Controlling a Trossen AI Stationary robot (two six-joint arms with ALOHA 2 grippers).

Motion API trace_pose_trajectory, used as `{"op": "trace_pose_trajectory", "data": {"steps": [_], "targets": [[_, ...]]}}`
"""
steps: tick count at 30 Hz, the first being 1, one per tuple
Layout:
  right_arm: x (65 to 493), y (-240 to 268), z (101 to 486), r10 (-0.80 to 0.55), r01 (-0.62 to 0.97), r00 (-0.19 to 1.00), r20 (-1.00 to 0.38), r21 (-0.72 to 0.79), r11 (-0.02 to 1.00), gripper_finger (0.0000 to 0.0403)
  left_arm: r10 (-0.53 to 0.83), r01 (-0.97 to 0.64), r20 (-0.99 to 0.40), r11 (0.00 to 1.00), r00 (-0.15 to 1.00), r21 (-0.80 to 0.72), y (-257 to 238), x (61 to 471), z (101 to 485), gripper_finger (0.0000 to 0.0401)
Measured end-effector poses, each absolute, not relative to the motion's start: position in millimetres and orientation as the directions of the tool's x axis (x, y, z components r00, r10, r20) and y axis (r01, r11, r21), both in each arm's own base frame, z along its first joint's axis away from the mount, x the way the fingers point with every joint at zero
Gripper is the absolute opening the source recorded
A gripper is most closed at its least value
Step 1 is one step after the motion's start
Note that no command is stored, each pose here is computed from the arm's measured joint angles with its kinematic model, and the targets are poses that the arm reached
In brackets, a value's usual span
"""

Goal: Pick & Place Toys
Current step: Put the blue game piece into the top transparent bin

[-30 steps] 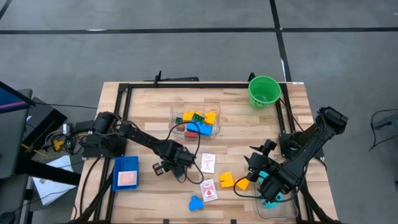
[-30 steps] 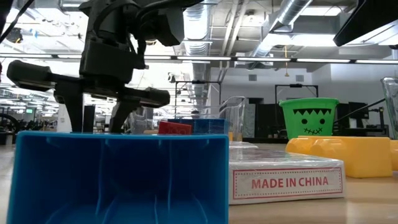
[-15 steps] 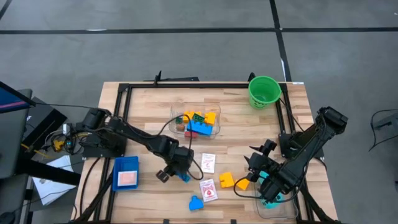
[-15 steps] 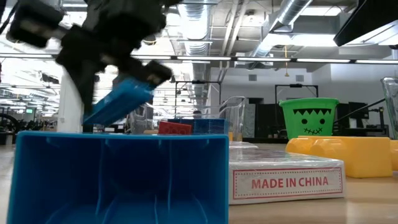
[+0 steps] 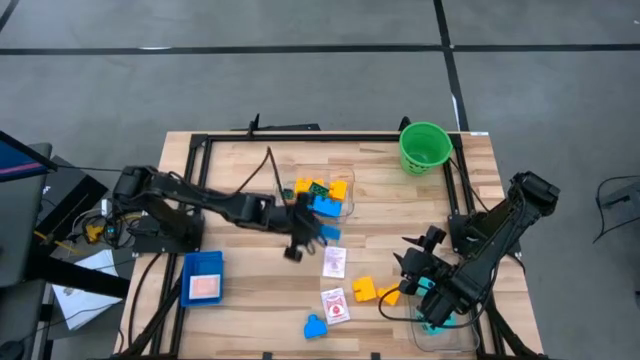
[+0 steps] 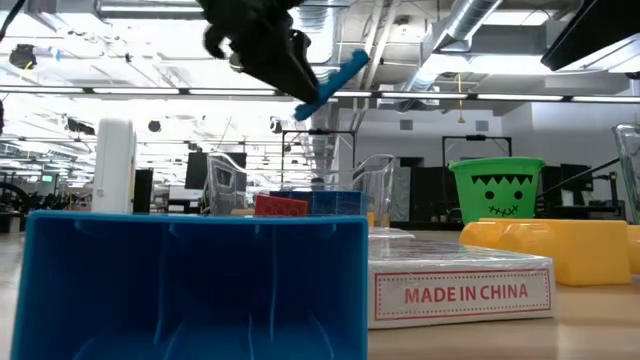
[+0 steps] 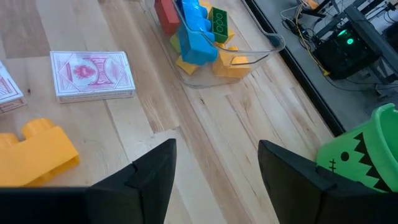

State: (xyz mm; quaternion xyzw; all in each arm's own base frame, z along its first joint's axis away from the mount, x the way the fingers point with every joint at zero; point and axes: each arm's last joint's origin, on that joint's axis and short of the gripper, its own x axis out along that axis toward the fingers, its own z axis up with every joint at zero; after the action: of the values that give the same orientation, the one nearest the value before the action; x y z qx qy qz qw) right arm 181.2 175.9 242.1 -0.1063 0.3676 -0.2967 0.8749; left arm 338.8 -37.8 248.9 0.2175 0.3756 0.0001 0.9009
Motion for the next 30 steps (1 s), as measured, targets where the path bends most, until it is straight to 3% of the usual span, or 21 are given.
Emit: {"op": "trace_pose_trajectory", "data": {"steps": [5,8,12,18,30], "targets": [[182,176,243,-0.603,0.452,0.564,-0.564,-0.401,0.797,0.0218,0.445,-0.115,-0.618,0.859,0.648,0.498,2,339,249,0.0131],[182,175,243,-0.608,0.461,0.573,-0.549,-0.398,0.793,0.0218,0.511,-0.232,-0.629,0.849,0.586,0.475,24,334,241,0.0131],[183,175,244,-0.616,0.477,0.587,-0.526,-0.389,0.788,0.0218,0.536,-0.320,-0.656,0.844,0.532,0.431,42,327,227,0.0131],[185,173,246,-0.639,0.518,0.623,-0.452,-0.373,0.769,0.0218,0.514,-0.324,-0.703,0.857,0.491,0.401,46,317,208,0.0131],[190,168,246,-0.658,0.547,0.611,-0.441,-0.366,0.753,0.0218,0.507,-0.330,-0.706,0.861,0.494,0.387,46,316,206,0.0136]]}}
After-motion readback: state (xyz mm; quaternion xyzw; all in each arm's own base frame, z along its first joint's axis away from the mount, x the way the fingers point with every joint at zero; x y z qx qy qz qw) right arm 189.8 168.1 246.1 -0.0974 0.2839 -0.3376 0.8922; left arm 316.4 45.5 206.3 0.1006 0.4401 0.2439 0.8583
